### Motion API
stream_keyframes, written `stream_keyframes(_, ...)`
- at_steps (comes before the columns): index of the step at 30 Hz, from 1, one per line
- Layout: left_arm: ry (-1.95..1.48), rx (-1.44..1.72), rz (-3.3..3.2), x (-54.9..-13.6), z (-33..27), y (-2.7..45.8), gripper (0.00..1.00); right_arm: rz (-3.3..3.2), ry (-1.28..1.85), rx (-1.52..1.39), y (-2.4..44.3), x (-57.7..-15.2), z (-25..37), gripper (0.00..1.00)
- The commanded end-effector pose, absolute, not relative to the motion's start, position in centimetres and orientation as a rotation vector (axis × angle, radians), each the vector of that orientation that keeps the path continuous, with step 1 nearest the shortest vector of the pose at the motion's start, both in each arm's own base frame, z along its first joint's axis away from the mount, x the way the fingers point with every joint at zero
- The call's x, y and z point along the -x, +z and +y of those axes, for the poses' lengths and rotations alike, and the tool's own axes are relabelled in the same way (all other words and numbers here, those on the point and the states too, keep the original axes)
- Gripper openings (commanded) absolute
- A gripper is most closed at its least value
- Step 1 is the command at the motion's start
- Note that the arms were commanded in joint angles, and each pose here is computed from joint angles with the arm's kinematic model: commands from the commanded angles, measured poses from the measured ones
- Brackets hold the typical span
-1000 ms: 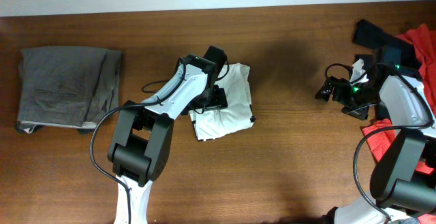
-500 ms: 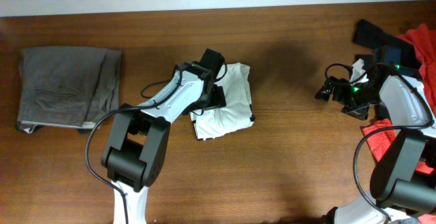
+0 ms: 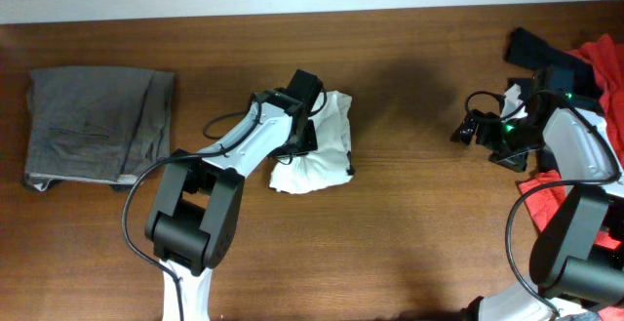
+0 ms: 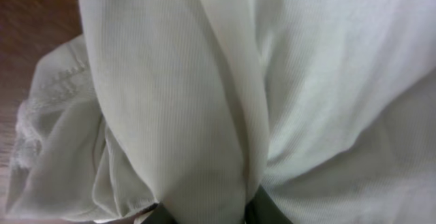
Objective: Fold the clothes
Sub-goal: 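Grasp the folded white shirt bundle with the left gripper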
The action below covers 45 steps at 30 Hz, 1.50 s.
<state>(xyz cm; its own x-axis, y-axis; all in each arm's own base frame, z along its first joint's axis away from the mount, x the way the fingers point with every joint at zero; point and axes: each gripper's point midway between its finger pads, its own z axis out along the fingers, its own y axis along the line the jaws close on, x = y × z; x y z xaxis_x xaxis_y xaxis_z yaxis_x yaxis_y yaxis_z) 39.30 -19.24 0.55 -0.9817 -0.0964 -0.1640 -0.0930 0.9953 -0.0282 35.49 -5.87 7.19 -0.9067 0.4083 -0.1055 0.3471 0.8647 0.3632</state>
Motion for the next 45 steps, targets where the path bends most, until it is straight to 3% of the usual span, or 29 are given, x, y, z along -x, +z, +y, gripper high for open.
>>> stream_keyframes(1, 0.254, -0.013, 3.004, -38.7, -15.3, -2.4, 0.36, 2.835, 0.484, -0.576, 8.1, -35.9, -6.3, 0.99)
stream_keyframes(2, 0.253, -0.017, 3.004, -38.8, -15.4, -2.3, 0.51, 2.835, 0.484, -0.576, 8.1, -35.9, -6.3, 0.99)
stream_keyframes(6, 0.356, 0.005, 2.947, -40.3, -14.1, -0.2, 0.70, 2.835, 0.484, -0.576, 8.1, -35.9, -6.3, 0.99)
stream_keyframes(15, 0.221, 0.089, 2.913, -43.3, -14.2, 6.2, 0.87, 2.835, 0.483, -0.576, 8.1, -35.9, -6.3, 0.99)
stream_keyframes(17, 0.118, 0.106, 2.941, -43.3, -14.8, 6.0, 0.97, 2.835, 0.483, -0.576, 8.1, -35.9, -6.3, 0.99)
stream_keyframes(22, -0.072, 0.149, 2.996, -43.1, -15.4, 5.5, 0.99, 2.835, 0.484, -0.576, 8.1, -35.9, -6.3, 0.99)
stream_keyframes(36, -0.001, 0.213, 3.059, -40.3, -13.8, 0.2, 0.99, 2.835, 0.483, -0.576, 8.1, -35.9, -6.3, 0.99)
stream_keyframes(45, 0.006, 0.247, 2.954, -42.7, -13.3, 0.1, 0.99, 2.835, 0.484, -0.576, 8.1, -35.9, -6.3, 0.99)
